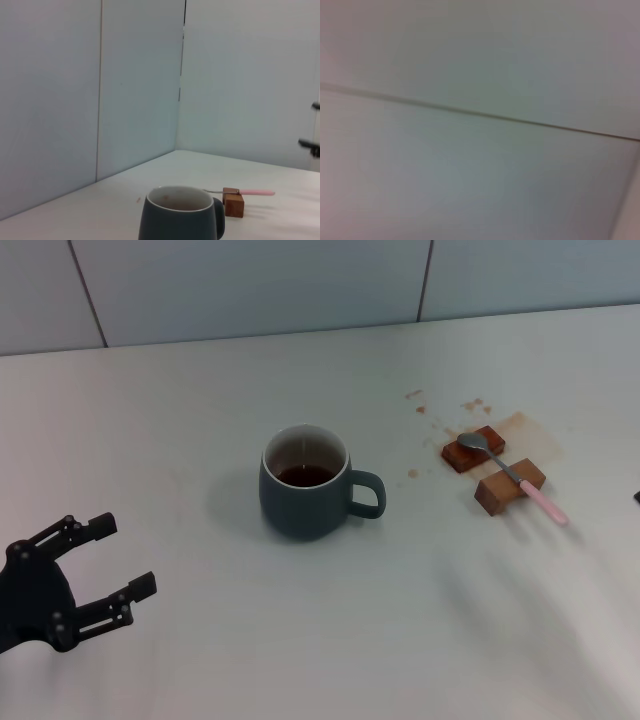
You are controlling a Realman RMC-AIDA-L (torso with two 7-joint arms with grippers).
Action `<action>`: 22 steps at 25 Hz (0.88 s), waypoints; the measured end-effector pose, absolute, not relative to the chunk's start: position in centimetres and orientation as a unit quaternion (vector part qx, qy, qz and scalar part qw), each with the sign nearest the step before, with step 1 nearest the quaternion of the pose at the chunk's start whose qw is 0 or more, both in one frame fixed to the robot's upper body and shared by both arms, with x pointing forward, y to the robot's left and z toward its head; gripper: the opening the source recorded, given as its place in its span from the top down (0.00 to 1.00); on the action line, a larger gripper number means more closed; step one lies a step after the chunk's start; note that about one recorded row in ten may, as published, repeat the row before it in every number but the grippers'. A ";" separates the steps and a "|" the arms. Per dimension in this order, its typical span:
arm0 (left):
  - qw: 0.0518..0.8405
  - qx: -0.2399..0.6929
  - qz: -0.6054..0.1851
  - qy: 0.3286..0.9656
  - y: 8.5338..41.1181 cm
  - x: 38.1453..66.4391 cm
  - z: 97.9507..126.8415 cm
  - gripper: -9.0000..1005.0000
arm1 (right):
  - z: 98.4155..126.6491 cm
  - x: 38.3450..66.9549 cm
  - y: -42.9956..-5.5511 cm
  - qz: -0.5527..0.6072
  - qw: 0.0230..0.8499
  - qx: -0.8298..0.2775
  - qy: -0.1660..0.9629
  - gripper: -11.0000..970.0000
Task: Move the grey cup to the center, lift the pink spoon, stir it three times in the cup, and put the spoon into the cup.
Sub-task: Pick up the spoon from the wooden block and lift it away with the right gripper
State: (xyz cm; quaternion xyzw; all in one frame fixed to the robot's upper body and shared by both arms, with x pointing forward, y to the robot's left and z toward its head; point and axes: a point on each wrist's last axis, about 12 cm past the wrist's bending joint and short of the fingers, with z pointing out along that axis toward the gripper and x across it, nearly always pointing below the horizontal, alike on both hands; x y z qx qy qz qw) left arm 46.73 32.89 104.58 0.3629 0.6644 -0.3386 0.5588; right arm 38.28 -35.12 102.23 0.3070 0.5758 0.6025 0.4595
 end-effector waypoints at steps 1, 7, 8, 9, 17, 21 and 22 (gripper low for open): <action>0.559 0.363 -0.340 0.664 32.8 46.7 104.6 0.14 | 101.8 38.4 -35.2 0.601 0.444 0.327 0.579 0.17; 0.560 0.363 -0.344 0.661 32.4 46.6 104.4 0.14 | 100.5 39.2 -35.2 0.580 0.400 0.371 0.605 0.17; 0.560 0.363 -0.343 0.661 32.4 46.6 104.4 0.14 | 100.2 39.5 -35.1 0.575 0.391 0.376 0.613 0.17; 0.561 0.364 -0.343 0.660 32.3 46.5 104.4 0.14 | 99.8 40.0 -34.9 0.567 0.373 0.382 0.627 0.17; 0.562 0.359 -0.343 0.661 32.4 46.2 104.2 0.14 | 99.4 41.3 -34.4 0.560 0.354 0.385 0.643 0.17; 0.565 0.357 -0.343 0.660 32.5 46.1 104.3 0.14 | 99.3 41.8 -34.2 0.557 0.345 0.389 0.648 0.17; 0.565 0.356 -0.343 0.660 32.5 46.1 104.3 0.14 | 99.3 41.9 -34.2 0.556 0.344 0.389 0.649 0.17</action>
